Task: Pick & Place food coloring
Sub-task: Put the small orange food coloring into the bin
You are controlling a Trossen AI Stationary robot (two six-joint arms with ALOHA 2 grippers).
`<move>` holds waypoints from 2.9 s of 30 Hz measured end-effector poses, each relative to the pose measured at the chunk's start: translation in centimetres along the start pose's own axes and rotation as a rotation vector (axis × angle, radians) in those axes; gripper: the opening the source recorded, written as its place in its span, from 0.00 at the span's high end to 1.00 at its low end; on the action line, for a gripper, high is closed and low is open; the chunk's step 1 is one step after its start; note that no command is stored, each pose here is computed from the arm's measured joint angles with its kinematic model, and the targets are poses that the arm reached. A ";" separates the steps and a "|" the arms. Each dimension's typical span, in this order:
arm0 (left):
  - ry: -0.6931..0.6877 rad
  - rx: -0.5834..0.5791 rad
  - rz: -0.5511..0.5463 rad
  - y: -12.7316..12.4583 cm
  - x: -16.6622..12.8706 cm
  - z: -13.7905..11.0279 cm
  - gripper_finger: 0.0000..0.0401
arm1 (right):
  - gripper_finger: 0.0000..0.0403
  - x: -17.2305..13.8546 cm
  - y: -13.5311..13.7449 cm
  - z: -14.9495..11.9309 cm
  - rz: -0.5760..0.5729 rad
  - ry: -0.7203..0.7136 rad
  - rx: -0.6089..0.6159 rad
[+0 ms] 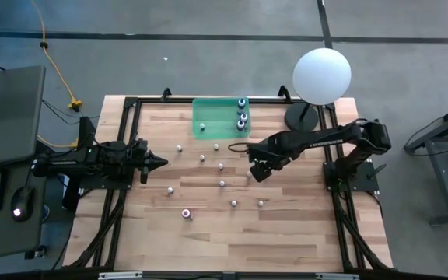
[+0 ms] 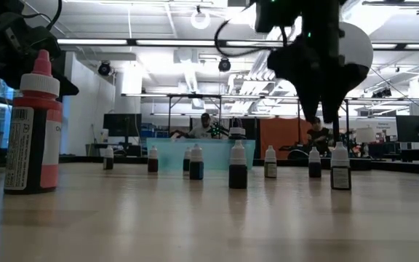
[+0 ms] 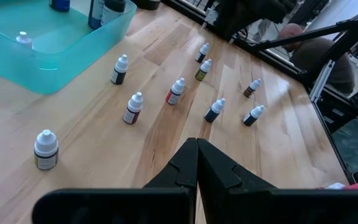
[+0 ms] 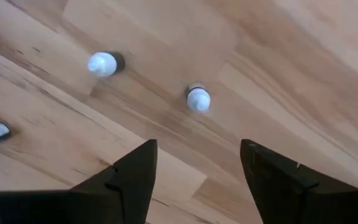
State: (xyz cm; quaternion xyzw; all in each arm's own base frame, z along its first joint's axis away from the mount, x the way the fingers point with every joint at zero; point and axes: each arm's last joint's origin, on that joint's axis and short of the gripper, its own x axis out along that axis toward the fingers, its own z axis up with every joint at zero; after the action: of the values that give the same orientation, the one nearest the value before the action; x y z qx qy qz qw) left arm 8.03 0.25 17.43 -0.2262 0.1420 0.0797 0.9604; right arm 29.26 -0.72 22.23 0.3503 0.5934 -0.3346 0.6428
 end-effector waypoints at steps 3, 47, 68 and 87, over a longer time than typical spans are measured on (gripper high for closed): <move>0.001 0.000 0.001 0.0 0.0 0.0 1.00 | 0.44 1.4 -0.4 0.8 0.080 0.015 0.007; 0.000 0.000 0.000 0.0 0.0 0.0 1.00 | 0.69 5.2 -2.5 1.5 0.147 0.043 0.055; 0.000 0.000 0.000 0.0 0.0 0.0 1.00 | 0.73 5.2 -2.5 1.5 0.148 0.031 0.054; 0.000 0.000 0.000 0.0 0.0 0.0 1.00 | 0.87 5.2 -2.5 1.5 0.150 0.031 0.047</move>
State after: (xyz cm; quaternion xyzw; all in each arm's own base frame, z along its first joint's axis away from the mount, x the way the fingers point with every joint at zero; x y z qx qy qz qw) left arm 8.03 0.25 17.44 -0.2262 0.1420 0.0797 0.9604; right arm 28.36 -3.39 16.98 0.4139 0.5675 -0.2938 0.6483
